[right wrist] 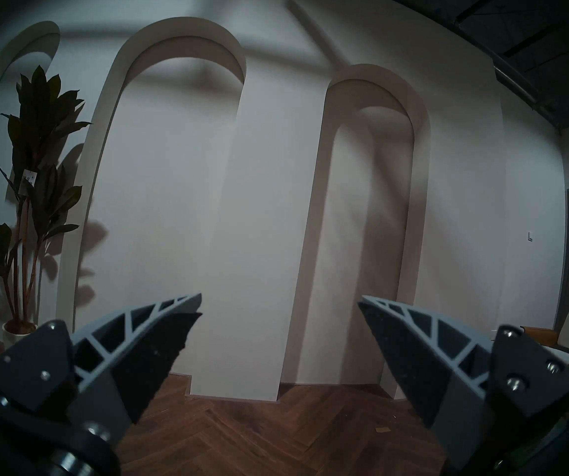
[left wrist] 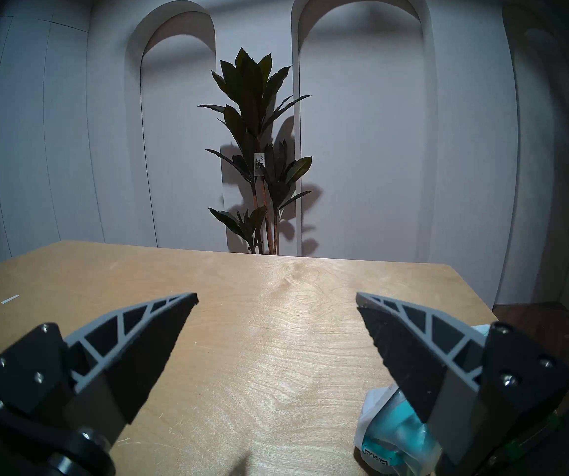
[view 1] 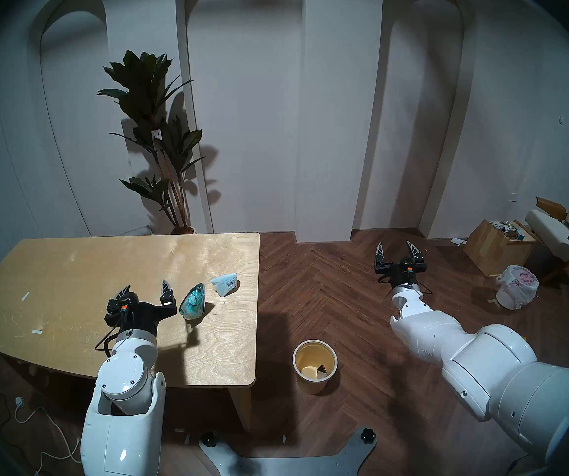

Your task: Put the trash into the trash bin on the ground

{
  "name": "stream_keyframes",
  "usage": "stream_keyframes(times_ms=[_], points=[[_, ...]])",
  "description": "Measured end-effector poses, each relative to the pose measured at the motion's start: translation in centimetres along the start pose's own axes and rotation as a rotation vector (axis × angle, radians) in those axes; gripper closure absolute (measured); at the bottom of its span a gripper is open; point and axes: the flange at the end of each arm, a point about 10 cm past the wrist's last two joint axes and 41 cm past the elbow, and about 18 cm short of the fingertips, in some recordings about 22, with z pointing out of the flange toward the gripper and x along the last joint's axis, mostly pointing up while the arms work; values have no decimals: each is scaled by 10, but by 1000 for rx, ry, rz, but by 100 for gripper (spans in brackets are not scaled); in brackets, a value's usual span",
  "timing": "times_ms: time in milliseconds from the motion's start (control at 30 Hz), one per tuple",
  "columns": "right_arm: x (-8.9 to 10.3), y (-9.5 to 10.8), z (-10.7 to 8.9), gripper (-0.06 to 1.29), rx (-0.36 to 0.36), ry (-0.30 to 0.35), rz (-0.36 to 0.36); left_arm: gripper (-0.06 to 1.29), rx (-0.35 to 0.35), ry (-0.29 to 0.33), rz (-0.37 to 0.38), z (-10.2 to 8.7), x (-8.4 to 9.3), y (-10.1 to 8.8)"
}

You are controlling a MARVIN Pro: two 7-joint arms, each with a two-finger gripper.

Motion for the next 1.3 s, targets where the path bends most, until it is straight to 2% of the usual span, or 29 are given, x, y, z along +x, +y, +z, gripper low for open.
stream_keyframes(times_ms=[467, 1033, 1167, 1300], points=[[-1, 13, -4, 1, -21, 13, 20, -2, -1, -8, 0, 0, -3, 0], [-1, 19, -8, 0, -22, 33, 46, -2, -3, -12, -1, 1, -5, 0], [-4, 17, -13, 0, -16, 27, 52, -2, -4, -13, -1, 1, -5, 0], [-18, 7, -31, 0, 5, -9, 65, -2, -4, -15, -1, 1, -6, 0]])
